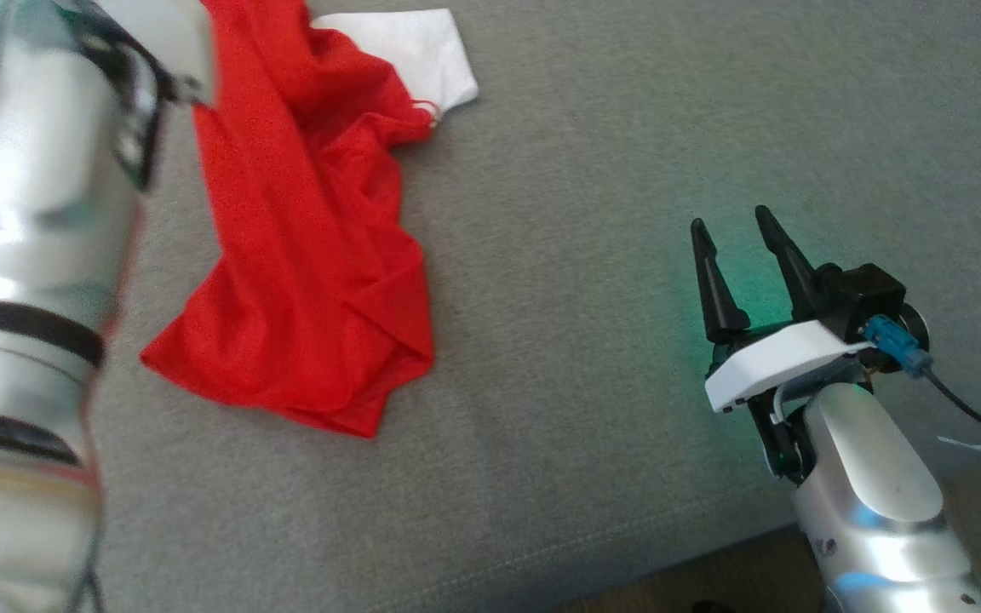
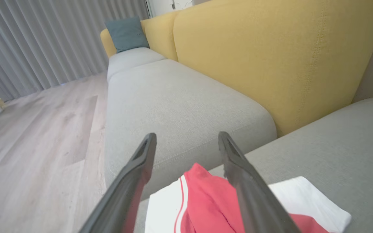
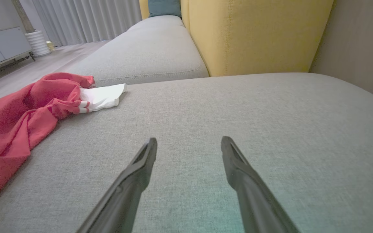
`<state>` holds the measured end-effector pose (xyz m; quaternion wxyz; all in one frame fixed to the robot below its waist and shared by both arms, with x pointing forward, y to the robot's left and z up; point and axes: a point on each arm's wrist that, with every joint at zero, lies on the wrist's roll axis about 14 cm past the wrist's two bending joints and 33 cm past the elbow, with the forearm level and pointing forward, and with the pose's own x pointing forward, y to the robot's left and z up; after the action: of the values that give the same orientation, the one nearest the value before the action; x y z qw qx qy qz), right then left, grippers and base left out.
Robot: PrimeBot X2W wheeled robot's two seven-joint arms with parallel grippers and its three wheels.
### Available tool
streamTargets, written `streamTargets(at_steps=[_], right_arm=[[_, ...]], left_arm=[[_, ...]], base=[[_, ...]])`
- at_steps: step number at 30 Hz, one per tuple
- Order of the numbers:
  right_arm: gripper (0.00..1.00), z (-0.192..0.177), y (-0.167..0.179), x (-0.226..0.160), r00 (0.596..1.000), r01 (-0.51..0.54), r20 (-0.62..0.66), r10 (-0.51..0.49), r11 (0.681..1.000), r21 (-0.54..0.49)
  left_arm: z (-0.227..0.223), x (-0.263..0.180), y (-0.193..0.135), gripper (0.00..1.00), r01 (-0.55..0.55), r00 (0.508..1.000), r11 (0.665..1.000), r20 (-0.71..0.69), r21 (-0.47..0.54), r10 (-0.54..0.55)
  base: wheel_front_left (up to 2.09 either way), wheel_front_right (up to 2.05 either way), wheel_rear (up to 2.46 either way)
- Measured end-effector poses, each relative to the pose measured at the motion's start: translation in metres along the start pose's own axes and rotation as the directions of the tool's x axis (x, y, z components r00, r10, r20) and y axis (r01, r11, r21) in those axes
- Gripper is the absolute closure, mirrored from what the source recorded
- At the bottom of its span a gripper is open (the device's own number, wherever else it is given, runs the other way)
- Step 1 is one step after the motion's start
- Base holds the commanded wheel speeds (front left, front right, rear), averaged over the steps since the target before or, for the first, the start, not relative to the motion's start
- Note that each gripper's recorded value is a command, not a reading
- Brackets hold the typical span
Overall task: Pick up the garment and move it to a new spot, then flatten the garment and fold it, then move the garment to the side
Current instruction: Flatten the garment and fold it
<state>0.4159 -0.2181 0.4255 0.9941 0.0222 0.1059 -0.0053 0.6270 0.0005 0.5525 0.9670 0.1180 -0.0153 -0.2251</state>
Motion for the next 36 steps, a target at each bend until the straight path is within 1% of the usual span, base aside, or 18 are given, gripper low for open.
streamTargets(at_steps=[5, 6, 9, 10, 13, 17, 20, 23, 27, 33, 34, 36], right_arm=[[0.00, 0.005, 0.012, 0.006, 0.999, -0.035, 0.014, 0.035, 0.999, -0.010], [0.00, 0.007, 0.017, 0.008, 0.999, -0.048, 0.019, 0.049, 0.999, -0.010], [0.00, 0.010, 0.024, 0.009, 0.997, -0.066, 0.027, 0.066, 0.998, -0.012], [0.00, 0.011, 0.025, 0.009, 0.997, -0.071, 0.029, 0.071, 0.997, -0.016], [0.00, 0.014, 0.029, 0.009, 0.996, -0.080, 0.036, 0.081, 0.997, -0.017], [0.00, 0.014, 0.031, 0.010, 0.996, -0.086, 0.035, 0.087, 0.996, -0.022], [0.00, 0.013, 0.031, 0.009, 0.996, -0.085, 0.031, 0.086, 0.996, -0.022], [0.00, 0.011, 0.031, 0.008, 0.996, -0.085, 0.026, 0.086, 0.996, -0.030], [0.00, 0.011, 0.030, 0.008, 0.996, -0.083, 0.026, 0.084, 0.996, -0.030], [0.00, 0.009, 0.030, 0.008, 0.996, -0.084, 0.021, 0.085, 0.996, -0.033], [0.00, 0.009, 0.031, 0.008, 0.996, -0.085, 0.020, 0.085, 0.996, -0.032], [0.00, 0.007, 0.031, 0.007, 0.996, -0.086, 0.015, 0.086, 0.996, -0.030]], left_arm=[[-0.026, -0.024, -0.031, 0.00, 0.028, 0.998, 0.993, -0.046, -0.113, -0.033], [-0.040, -0.037, -0.047, 0.00, 0.043, 0.996, 0.987, -0.077, -0.155, -0.055], [-0.056, -0.057, -0.068, 0.00, 0.060, 0.990, 0.974, -0.109, -0.220, -0.086], [-0.058, -0.063, -0.075, 0.00, 0.061, 0.990, 0.966, -0.111, -0.252, -0.092], [-0.066, -0.080, -0.093, 0.00, 0.080, 0.986, 0.949, -0.112, -0.305, -0.120], [-0.088, -0.107, -0.122, 0.00, 0.126, 0.971, 0.932, -0.149, -0.339, -0.185], [-0.106, -0.128, -0.146, 0.00, 0.159, 0.953, 0.910, -0.183, -0.382, -0.243], [-0.113, -0.143, -0.165, 0.00, 0.180, 0.939, 0.889, -0.196, -0.421, -0.283], [-0.114, -0.149, -0.172, 0.00, 0.179, 0.935, 0.882, -0.203, -0.435, -0.290], [-0.113, -0.153, -0.179, 0.00, 0.195, 0.931, 0.887, -0.204, -0.419, -0.302], [-0.111, -0.154, -0.181, 0.47, 0.204, 0.930, 0.886, -0.199, -0.417, -0.308], [-0.110, -0.156, -0.184, 1.00, 0.217, 0.928, 0.885, -0.195, -0.412, -0.318]], base=[[0.00, 0.00, 0.00], [0.00, 0.00, 0.00], [0.00, 0.00, 0.00], [0.00, 0.00, 0.00], [0.00, 0.00, 0.00], [0.00, 0.00, 0.00], [0.00, 0.00, 0.00], [0.00, 0.00, 0.00], [0.00, 0.00, 0.00], [0.00, 0.00, 0.00], [0.00, 0.00, 0.00], [0.00, 0.00, 0.00]])
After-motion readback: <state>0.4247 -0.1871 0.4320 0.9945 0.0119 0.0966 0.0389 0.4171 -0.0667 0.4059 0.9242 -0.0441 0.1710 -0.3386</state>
